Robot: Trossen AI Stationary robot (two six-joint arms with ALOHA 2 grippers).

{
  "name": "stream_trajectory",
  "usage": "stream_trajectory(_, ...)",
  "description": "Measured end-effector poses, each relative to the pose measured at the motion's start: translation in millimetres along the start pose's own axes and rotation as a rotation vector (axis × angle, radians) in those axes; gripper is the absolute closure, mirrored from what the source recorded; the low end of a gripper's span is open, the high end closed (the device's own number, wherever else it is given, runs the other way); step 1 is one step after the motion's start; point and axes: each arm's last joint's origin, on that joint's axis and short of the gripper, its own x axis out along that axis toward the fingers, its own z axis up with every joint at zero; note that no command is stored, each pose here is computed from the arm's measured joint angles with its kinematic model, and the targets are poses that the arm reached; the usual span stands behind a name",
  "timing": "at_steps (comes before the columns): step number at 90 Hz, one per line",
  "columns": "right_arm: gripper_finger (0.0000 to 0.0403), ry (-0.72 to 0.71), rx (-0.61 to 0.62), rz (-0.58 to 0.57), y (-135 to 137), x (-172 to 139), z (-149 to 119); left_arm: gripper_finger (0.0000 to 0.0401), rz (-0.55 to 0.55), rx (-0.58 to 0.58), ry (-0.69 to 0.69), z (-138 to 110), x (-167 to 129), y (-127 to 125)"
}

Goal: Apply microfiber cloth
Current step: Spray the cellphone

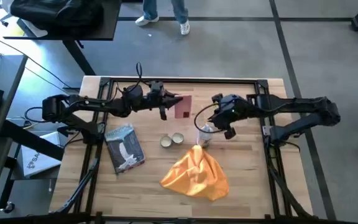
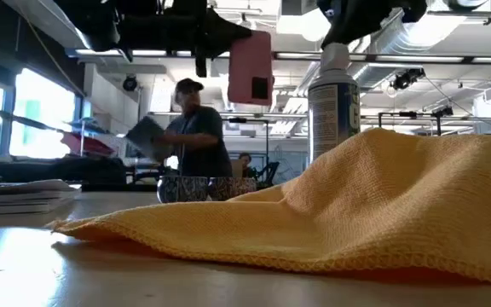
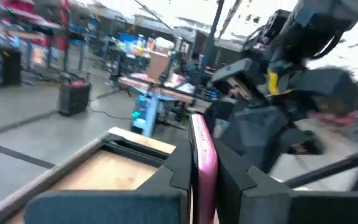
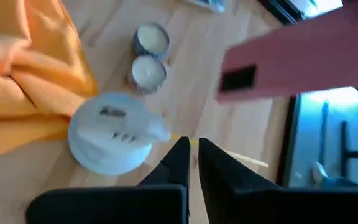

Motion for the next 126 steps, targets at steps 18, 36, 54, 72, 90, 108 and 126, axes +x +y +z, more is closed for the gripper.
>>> stream_trajectory(18, 0.0403, -0.111, 0.055, 0.122, -10.2, 1.5, -5.2, 0.0389, 0.020, 0.054, -0.064, -13.1, 11.4, 10.7)
stream_trajectory(36, 0.0403, -0.124, 0.079, 0.138, -16.8, 3.8, -9.8, 0.0389, 0.039, 0.063, -0.126, -37.1, 23.7, 29.0)
stream_trajectory(54, 0.0403, -0.101, 0.103, 0.206, -18.9, 23.5, -13.4, 0.0389, 0.006, 0.059, -0.168, -53.1, 29.6, 27.2)
stream_trajectory(72, 0.0403, -0.086, 0.107, 0.204, -16.9, 27.8, -11.8, 0.0389, -0.014, 0.068, -0.140, -64.0, 32.5, 20.8)
stream_trajectory(90, 0.0403, -0.084, 0.103, 0.154, -17.5, 21.7, -10.0, 0.0389, -0.068, 0.111, -0.140, -51.7, 44.9, 20.7)
stream_trajectory(108, 0.0403, -0.077, 0.148, 0.159, -16.8, 19.5, -10.5, 0.0389, -0.043, 0.184, -0.046, -40.1, 65.3, 24.2)
stream_trajectory(126, 0.0403, -0.051, 0.154, 0.178, -14.9, 19.5, -12.9, 0.0389, -0.042, 0.192, -0.070, -33.2, 69.1, 23.0)
